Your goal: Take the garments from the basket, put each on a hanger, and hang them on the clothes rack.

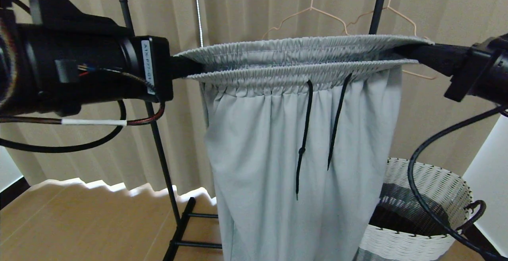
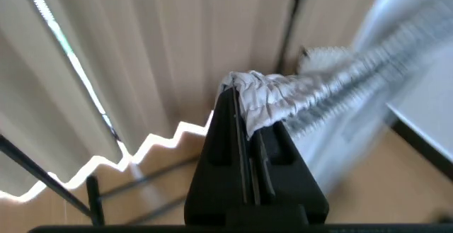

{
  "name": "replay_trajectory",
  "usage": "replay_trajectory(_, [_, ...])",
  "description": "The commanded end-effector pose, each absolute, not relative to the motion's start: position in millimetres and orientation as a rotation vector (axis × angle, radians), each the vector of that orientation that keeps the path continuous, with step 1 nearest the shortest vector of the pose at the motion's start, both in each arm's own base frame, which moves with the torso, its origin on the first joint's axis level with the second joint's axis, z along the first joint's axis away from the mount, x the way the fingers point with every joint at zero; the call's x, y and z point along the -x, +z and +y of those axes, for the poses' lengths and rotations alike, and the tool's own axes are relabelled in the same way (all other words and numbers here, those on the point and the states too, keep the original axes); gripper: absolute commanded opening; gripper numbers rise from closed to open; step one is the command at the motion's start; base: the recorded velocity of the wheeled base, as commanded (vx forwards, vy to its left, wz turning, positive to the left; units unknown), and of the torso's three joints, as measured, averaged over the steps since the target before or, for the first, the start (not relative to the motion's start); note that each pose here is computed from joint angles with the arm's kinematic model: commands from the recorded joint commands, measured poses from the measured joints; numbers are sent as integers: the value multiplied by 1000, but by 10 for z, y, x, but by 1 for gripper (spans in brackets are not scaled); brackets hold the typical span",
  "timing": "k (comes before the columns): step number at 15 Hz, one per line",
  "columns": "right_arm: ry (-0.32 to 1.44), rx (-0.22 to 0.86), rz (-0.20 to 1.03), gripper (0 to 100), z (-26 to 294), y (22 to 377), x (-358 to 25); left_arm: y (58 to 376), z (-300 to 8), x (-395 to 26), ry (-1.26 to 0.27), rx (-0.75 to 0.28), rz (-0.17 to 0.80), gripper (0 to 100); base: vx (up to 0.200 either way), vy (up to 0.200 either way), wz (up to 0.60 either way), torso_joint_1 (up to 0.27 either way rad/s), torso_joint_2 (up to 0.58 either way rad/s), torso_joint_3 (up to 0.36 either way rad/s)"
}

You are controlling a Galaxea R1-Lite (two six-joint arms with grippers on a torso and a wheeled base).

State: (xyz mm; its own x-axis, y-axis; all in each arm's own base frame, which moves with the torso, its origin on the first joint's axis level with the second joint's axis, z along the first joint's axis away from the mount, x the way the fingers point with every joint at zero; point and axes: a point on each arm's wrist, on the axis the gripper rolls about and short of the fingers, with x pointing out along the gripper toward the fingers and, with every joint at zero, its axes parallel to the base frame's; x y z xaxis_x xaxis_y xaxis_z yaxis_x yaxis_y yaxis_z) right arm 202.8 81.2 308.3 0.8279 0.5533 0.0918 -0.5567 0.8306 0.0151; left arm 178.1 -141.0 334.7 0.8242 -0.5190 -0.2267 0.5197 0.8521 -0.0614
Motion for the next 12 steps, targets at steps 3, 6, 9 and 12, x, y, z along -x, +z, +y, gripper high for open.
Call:
replay_trajectory(3, [591, -74, -112, 0, 980, 3030, -2457, 3391, -1332, -1326, -675, -24, 260, 0, 0, 0, 0, 0, 0, 0])
replay_trajectory(6, [585, -77, -99, 0, 965, 3016, -2421, 3379, -1347, -1348, -677, -39, 253, 0, 0, 0, 0, 0, 0, 0])
replay_trajectory(9, [574, -75, -87, 0, 891, 3074, -2249, 3430, -1356, -1585, -606, -46, 158, 0, 0, 0, 0, 0, 0, 0])
replay_trajectory(12, [573, -74, -75, 0, 832, 3105, -2092, 3536, -1409, -1758, -570, -21, 77, 0, 0, 0, 0, 0, 0, 0])
